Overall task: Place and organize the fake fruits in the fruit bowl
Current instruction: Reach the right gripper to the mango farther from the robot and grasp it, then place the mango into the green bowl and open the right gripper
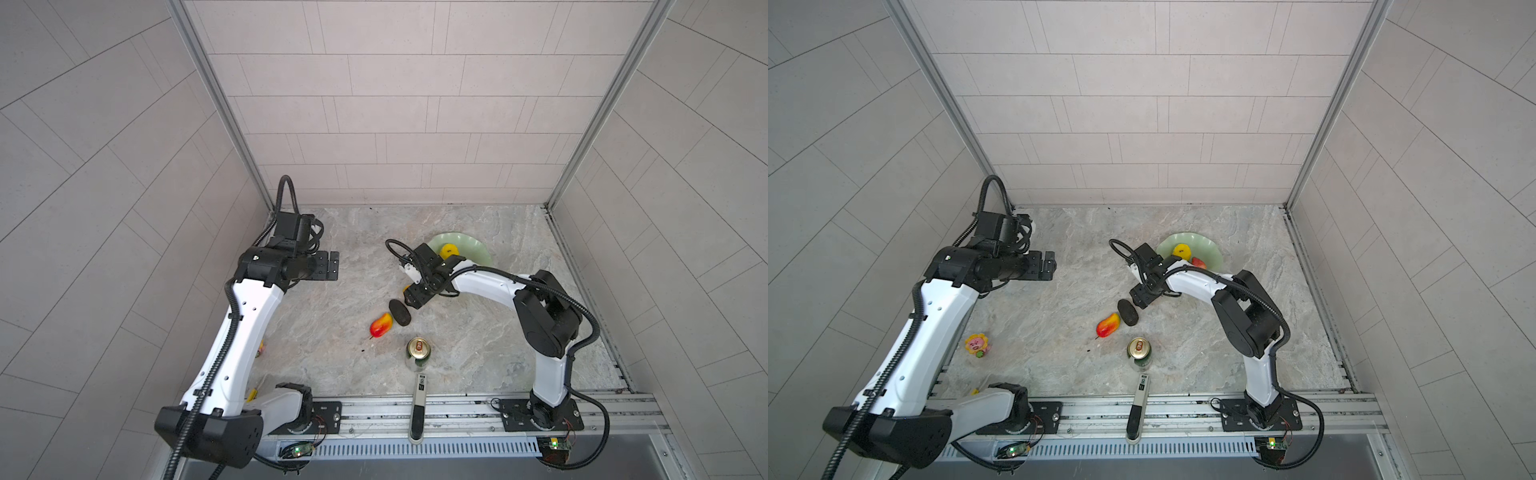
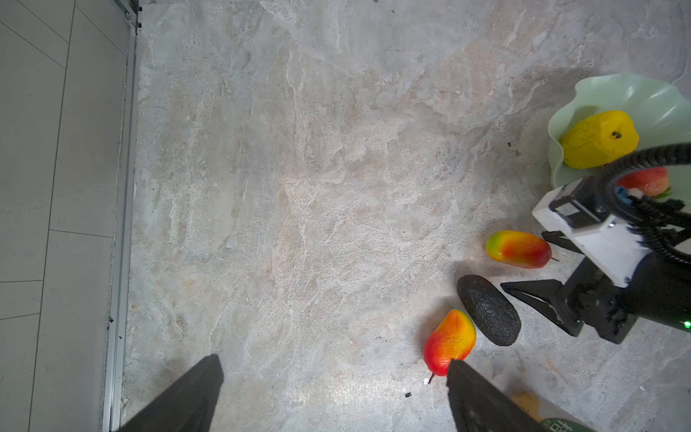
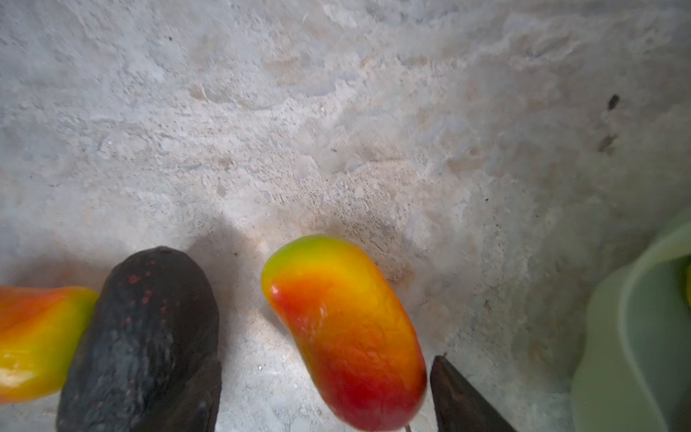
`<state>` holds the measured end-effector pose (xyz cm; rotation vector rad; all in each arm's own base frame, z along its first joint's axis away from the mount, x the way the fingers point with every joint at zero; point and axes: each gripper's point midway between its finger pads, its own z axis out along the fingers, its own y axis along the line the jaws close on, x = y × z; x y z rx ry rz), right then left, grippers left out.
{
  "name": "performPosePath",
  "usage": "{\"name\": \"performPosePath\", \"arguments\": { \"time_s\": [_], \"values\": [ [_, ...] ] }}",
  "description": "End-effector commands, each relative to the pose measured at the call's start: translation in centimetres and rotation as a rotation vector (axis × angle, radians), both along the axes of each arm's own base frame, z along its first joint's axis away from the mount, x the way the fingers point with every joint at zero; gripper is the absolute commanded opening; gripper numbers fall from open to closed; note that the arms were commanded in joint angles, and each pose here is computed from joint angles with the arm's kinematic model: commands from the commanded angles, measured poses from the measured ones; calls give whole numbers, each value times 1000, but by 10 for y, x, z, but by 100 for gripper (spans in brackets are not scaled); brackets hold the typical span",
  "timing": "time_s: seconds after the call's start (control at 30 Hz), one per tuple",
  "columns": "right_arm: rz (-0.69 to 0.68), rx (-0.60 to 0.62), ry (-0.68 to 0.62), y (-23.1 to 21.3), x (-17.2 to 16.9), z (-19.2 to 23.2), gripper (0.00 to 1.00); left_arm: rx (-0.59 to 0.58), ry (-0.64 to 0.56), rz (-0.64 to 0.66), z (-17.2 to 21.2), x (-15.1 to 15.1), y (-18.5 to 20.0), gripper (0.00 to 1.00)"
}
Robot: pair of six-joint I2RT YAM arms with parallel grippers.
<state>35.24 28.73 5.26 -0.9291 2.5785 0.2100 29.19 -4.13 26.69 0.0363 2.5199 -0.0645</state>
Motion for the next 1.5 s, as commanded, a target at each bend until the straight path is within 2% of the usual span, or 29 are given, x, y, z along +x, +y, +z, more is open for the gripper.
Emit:
{"name": "performPosePath", "arguments": {
  "time_s": [0.0,0.13,0.17,0.27,0.3,0.43,0.6,0.73,0.83,1.13,1.27,1.47],
  "values": [
    [-3,-20,-37,5,11,2,74,3,-8,4,6,-6,2,100],
    [-5,-24,-27,9,15,-5,64,2,-6,2,5,-6,2,100],
    [-3,-25,-21,11,14,-7,58,4,-7,2,6,-6,2,100],
    [7,-27,-9,13,13,-9,32,7,-7,4,6,-6,3,100],
    [10,-30,-8,14,12,-9,27,9,-8,2,6,-6,3,100],
    [26,-36,-7,14,6,-1,26,12,-5,3,4,-6,3,100],
    [27,-8,-89,8,6,45,26,11,-3,3,4,-5,3,100],
    [-32,1,-175,-17,17,87,25,7,-8,3,5,-5,3,100],
    [-95,-18,-207,-43,29,99,25,3,-10,1,5,-5,2,100],
    [-244,-105,-212,-111,66,72,24,-4,-20,4,6,-9,2,100],
    [-251,-98,-183,-115,73,56,25,-7,-22,6,6,-10,3,100],
    [-249,-101,-176,-112,78,49,40,-5,-23,6,7,-9,2,100]
  ]
}}
